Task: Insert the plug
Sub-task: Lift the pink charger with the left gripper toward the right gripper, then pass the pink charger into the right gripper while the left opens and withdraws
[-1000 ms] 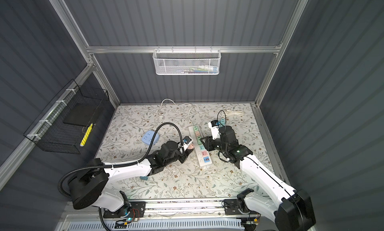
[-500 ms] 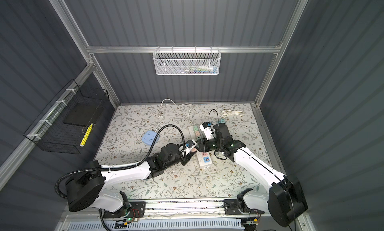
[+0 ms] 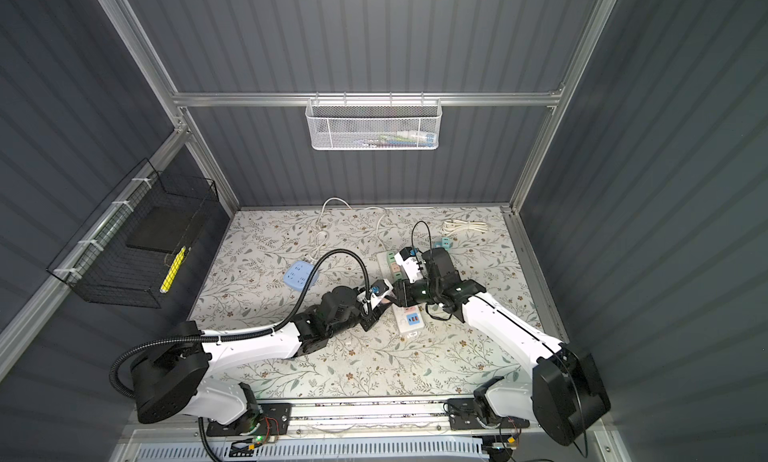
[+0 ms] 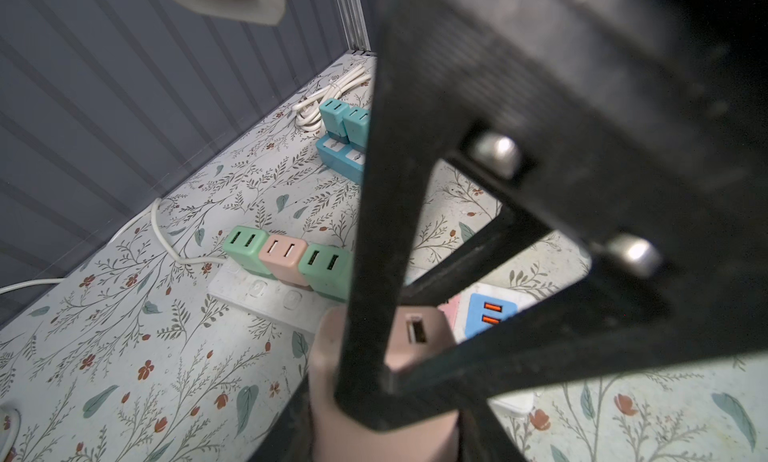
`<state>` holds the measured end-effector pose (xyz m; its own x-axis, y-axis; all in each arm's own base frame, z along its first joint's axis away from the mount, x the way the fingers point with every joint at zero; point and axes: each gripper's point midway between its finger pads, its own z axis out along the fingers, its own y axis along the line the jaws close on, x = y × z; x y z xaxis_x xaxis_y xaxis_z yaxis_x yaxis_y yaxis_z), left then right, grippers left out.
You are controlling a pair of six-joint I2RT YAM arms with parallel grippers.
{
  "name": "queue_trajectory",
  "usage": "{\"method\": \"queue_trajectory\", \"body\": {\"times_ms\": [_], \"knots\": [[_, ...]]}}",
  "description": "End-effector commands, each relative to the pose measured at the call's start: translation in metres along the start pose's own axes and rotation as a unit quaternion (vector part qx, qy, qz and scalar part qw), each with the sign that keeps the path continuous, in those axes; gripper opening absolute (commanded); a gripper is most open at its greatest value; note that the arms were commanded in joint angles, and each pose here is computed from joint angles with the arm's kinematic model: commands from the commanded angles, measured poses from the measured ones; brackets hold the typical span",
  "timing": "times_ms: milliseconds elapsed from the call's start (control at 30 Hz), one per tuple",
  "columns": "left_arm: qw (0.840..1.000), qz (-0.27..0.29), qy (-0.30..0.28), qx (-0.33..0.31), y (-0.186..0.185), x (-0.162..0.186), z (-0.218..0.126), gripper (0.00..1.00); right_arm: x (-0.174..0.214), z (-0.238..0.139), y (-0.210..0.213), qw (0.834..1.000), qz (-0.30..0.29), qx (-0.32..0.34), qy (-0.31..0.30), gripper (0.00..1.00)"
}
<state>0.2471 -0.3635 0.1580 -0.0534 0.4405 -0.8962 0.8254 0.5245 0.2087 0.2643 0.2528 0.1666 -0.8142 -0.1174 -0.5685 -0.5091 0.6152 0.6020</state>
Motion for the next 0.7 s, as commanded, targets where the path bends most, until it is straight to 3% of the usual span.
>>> {"method": "queue_trajectory", "body": {"times_ms": [0,200,267,300,400,567,667], "knots": [[1.000,0.007,-0.024,-0.009,0.005,-0.019,-0.007,0.23,-0.001,0.002,0.005,1.000,-0.009,-0.009,0.008,0.36],[1.000,0.004,-0.023,-0.014,0.007,-0.018,-0.007,0.32,-0.003,0.000,0.009,1.000,-0.014,-0.013,0.004,0.25],[1.000,0.000,-0.020,-0.020,0.009,-0.017,-0.007,0.43,-0.004,-0.002,0.009,1.000,-0.016,-0.011,-0.001,0.24],[0.999,-0.003,-0.019,-0.026,0.011,-0.017,-0.008,0.53,-0.003,-0.002,0.009,1.000,-0.017,-0.010,-0.002,0.24],[0.999,-0.011,-0.018,-0.041,0.017,-0.017,-0.011,0.63,-0.004,-0.004,0.005,1.000,-0.021,0.005,-0.008,0.23],[0.998,-0.030,-0.019,-0.059,0.025,-0.018,-0.030,0.74,-0.004,-0.010,-0.016,0.997,-0.023,0.067,-0.023,0.23],[0.992,-0.074,-0.034,-0.094,0.038,-0.015,-0.048,0.78,-0.006,-0.018,-0.039,0.989,-0.028,0.138,-0.043,0.23]]}}
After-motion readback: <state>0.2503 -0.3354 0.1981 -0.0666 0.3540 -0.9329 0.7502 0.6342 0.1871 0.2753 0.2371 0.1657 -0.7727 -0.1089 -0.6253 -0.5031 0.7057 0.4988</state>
